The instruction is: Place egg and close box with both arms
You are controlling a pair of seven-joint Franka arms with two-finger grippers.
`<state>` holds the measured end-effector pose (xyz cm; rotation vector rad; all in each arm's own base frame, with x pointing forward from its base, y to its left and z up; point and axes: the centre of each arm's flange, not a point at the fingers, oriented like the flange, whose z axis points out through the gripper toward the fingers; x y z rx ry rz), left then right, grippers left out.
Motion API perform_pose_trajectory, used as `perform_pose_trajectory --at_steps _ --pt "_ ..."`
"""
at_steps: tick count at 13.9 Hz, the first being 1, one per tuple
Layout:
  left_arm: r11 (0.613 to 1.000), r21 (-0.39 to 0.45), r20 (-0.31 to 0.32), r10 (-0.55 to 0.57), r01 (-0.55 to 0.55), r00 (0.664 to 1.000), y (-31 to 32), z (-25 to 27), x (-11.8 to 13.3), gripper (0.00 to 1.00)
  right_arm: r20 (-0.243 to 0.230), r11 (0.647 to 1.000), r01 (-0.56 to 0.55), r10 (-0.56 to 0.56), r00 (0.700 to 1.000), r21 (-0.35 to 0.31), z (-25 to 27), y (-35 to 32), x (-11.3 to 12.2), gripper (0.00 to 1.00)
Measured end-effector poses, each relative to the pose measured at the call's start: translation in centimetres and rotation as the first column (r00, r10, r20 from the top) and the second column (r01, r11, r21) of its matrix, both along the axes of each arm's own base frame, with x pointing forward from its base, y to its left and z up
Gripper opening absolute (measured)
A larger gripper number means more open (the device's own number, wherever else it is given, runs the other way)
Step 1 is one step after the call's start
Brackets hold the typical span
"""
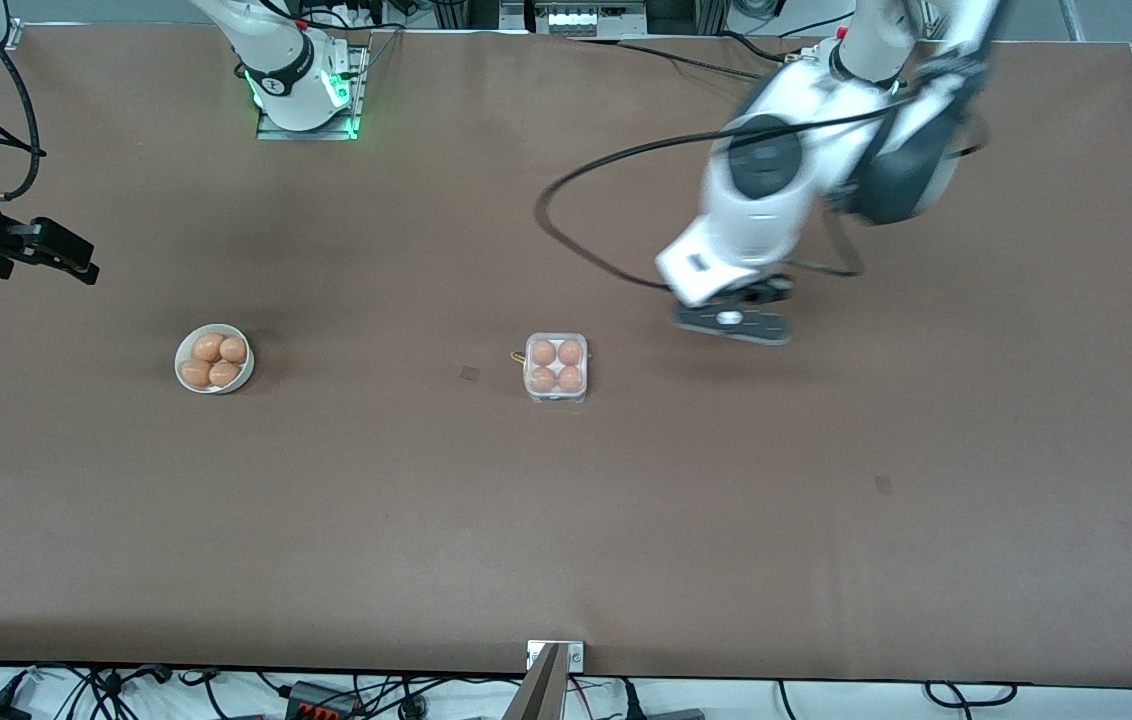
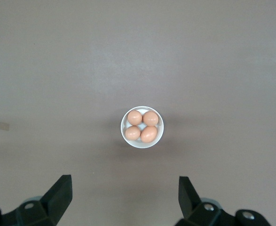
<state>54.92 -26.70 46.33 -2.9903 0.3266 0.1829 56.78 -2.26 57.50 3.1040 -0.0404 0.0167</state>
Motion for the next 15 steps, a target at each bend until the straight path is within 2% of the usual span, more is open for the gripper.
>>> perform_pose_trajectory --at_steps 1,2,5,6,8,10,11,13,15 --pt "1.000 -0.006 0.006 0.005 -0.005 1.000 2.9 2.1 0.4 0.11 -0.004 1.000 -0.018 0.018 1.000 0.000 0.0 -0.1 0.0 1.00" --pt "1.000 -0.016 0.024 0.012 -0.011 1.000 5.7 4.2 0.8 0.18 -0.010 1.000 -0.027 0.027 1.000 0.001 -0.1 -0.2 -0.1 1.00" --pt "0.999 -0.034 0.065 0.044 -0.042 0.997 12.6 8.4 1.2 0.44 -0.014 1.000 -0.014 0.014 1.000 0.002 -0.1 -0.3 -0.2 1.00" --pt "0.998 -0.031 0.053 0.057 -0.055 0.997 14.2 9.2 1.1 0.54 -0.012 1.000 0.001 -0.001 1.000 0.002 0.0 -0.2 -0.2 1.00" --pt "0.997 -0.019 -0.020 0.071 -0.072 0.997 16.7 11.2 0.3 0.74 -0.007 1.000 0.007 -0.007 1.000 0.002 0.5 -0.2 -0.5 1.00" --pt "0.996 -0.074 -0.077 0.048 -0.053 0.996 18.2 13.5 -0.4 0.94 -0.003 1.000 0.007 -0.007 1.000 0.002 1.1 -0.2 -0.9 1.00" --pt "0.991 -0.124 -0.081 0.033 -0.043 0.996 18.9 14.3 -0.4 1.00 0.000 1.000 0.008 -0.008 1.000 0.002 1.4 -0.2 -1.1 1.00" --pt "0.974 -0.219 -0.062 0.053 -0.065 0.997 21.4 15.0 0.2 1.00 0.010 1.000 0.011 -0.011 1.000 0.002 2.1 -0.2 -1.4 1.00" --pt "0.976 -0.202 0.045 0.093 -0.082 0.995 24.6 16.2 1.2 1.00 0.017 1.000 0.013 -0.013 1.000 0.002 2.6 -0.2 -2.0 1.00"
